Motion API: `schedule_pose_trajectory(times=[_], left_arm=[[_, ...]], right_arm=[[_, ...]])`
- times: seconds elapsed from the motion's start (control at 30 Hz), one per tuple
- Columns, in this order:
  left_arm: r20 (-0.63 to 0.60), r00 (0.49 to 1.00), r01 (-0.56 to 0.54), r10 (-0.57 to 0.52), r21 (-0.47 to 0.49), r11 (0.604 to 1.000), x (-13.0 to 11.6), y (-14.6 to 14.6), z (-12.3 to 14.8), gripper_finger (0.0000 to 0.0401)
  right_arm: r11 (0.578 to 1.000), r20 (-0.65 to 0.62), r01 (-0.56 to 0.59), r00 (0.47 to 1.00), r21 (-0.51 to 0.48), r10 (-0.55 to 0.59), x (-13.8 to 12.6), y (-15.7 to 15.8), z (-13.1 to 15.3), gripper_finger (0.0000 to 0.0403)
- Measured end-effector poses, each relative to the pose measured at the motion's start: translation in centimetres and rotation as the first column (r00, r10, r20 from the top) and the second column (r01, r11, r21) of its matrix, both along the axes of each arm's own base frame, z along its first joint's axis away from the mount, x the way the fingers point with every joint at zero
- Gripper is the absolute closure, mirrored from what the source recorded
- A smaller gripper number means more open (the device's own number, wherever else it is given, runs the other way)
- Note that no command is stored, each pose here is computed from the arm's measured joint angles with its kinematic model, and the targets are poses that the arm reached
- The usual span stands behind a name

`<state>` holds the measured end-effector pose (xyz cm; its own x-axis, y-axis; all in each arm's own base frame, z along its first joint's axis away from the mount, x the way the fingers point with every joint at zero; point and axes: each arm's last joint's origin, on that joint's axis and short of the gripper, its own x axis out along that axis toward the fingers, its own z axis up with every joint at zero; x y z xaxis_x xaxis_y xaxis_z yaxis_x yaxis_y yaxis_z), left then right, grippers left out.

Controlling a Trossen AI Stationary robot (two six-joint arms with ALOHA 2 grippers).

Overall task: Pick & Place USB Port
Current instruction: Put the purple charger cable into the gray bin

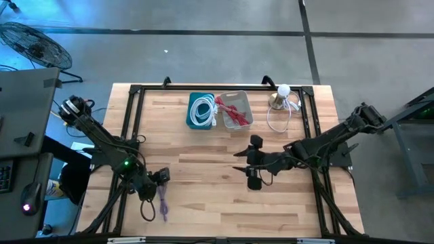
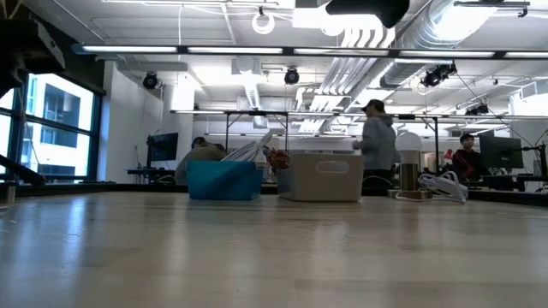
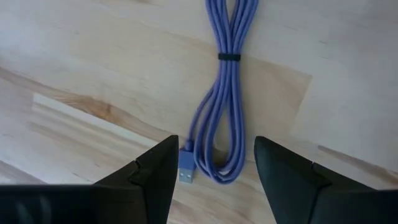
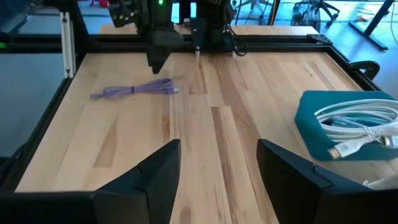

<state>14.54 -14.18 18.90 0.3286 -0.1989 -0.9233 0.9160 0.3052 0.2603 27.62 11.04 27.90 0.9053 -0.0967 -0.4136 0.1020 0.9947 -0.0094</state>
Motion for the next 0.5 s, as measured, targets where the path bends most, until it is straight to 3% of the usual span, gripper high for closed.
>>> schedule_pose_trajectory(times=[0.23,0.5], left_arm=[[0.005,0.999,0.032,-0.033,0.014,0.999,0.1,-0.1,-0.2,0.0195],[-0.075,0.996,0.061,-0.055,0.07,0.996,0.8,-0.9,-2.3,0.0195]], right_arm=[[1.0,0.0,0.0,1.0,0.011,0.0,0.3,-0.7,0.0,0.0199],[1.0,-0.005,-0.014,1.0,0.01,0.014,0.3,-0.6,0.0,0.0199]])
